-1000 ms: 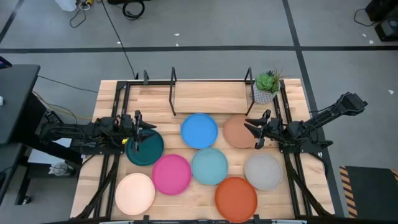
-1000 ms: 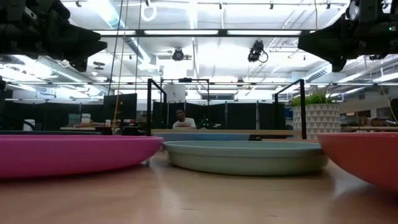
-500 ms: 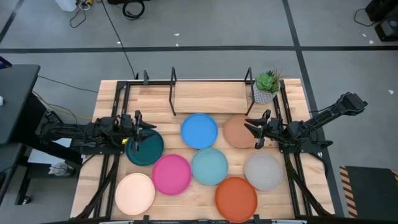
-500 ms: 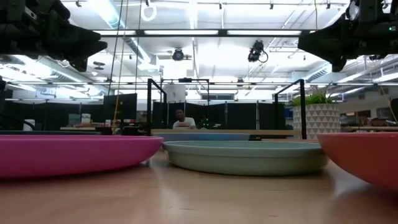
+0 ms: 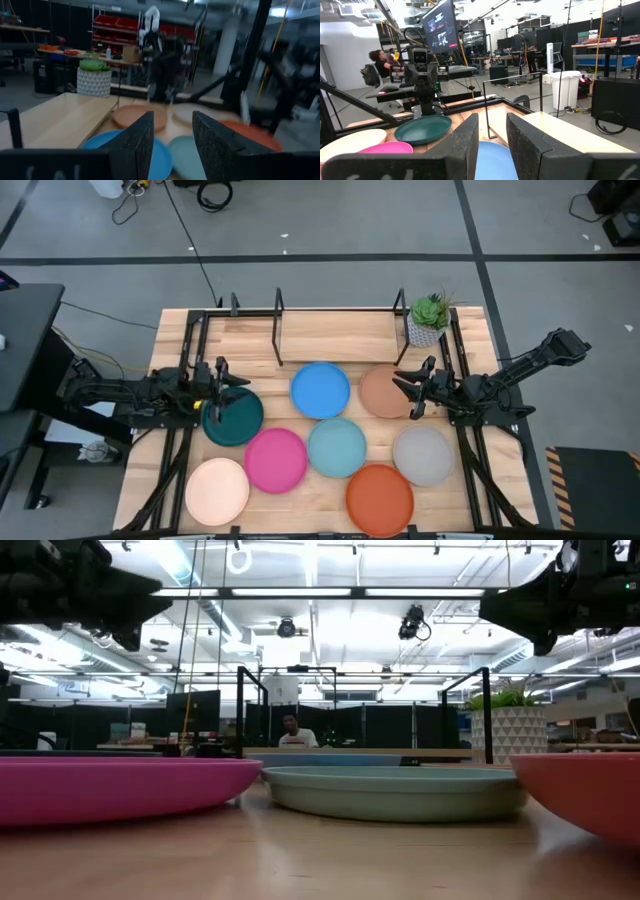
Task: Place and stack plates onto a shelf
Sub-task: Put the violet plate on the shelf
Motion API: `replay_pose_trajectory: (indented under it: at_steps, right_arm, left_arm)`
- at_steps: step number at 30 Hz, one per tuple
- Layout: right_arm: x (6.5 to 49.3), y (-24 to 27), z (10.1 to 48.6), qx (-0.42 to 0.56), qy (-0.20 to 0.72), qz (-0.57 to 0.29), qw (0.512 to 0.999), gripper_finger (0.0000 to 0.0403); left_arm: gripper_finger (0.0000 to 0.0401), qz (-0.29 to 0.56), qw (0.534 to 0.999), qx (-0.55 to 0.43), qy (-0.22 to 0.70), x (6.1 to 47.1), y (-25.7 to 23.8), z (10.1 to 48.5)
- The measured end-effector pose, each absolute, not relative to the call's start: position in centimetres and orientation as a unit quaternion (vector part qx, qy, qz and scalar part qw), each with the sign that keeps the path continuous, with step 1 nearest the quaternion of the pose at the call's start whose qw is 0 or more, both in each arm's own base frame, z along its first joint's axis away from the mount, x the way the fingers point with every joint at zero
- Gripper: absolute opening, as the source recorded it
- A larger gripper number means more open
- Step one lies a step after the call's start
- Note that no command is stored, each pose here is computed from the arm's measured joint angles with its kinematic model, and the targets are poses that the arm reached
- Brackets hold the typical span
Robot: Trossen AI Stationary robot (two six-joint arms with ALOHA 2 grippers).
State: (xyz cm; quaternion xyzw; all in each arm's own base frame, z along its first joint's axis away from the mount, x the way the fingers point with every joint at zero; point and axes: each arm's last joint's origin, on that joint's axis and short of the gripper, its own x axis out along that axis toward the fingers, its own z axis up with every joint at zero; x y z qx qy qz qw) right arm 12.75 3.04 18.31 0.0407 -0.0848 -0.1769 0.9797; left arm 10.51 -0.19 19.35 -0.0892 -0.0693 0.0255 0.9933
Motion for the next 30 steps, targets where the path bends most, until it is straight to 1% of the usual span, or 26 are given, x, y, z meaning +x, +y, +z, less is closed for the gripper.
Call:
replay_pose_trajectory:
  at_steps: [5, 9, 13, 16, 18, 23, 25, 28, 30]
  right_arm:
    - [12.8, 3.0, 18.3, 0.029, -0.082, -0.178, 0.98, 0.0106]
    - [12.8, 3.0, 18.3, -0.081, -0.062, -0.186, 0.977, 0.0106]
    - [12.8, 3.0, 18.3, -0.124, -0.054, -0.189, 0.973, 0.0106]
    - [12.7, 3.0, 18.5, -0.116, -0.065, -0.187, 0.973, 0.0106]
    - [12.7, 3.0, 18.7, -0.109, -0.076, -0.189, 0.973, 0.0106]
    - [12.6, 3.0, 18.9, -0.104, -0.087, -0.181, 0.974, 0.0106]
    - [12.6, 3.1, 19.1, -0.094, -0.099, -0.16, 0.978, 0.0106]
    - [12.6, 3.3, 19.3, -0.044, -0.121, -0.13, 0.983, 0.0106]
    - [12.9, 3.2, 19.5, -0.023, -0.119, -0.13, 0.984, 0.0106]
  left_arm:
    - [0.0142, 0.022, 0.989, -0.118, -0.09, 10.5, -0.2, 19.7]
    - [0.0142, 0.02, 0.988, -0.119, -0.1, 10.4, -0.2, 19.9]
    - [0.0142, 0.02, 0.988, -0.119, -0.1, 10.4, -0.2, 19.9]
    - [0.0142, 0.021, 0.988, -0.114, -0.1, 10.4, -0.2, 19.9]
    - [0.0142, 0.025, 0.991, -0.09, -0.1, 10.4, -0.2, 19.9]
    - [0.0142, 0.058, 0.989, -0.079, -0.107, 10.4, 0.0, 20.0]
    - [0.0142, 0.041, 0.991, -0.073, -0.105, 10.4, -0.1, 20.0]
    - [0.0142, 0.001, 0.994, -0.054, -0.09, 10.7, -0.4, 19.8]
    - [0.0142, -0.008, 0.995, -0.046, -0.085, 10.9, -0.4, 19.7]
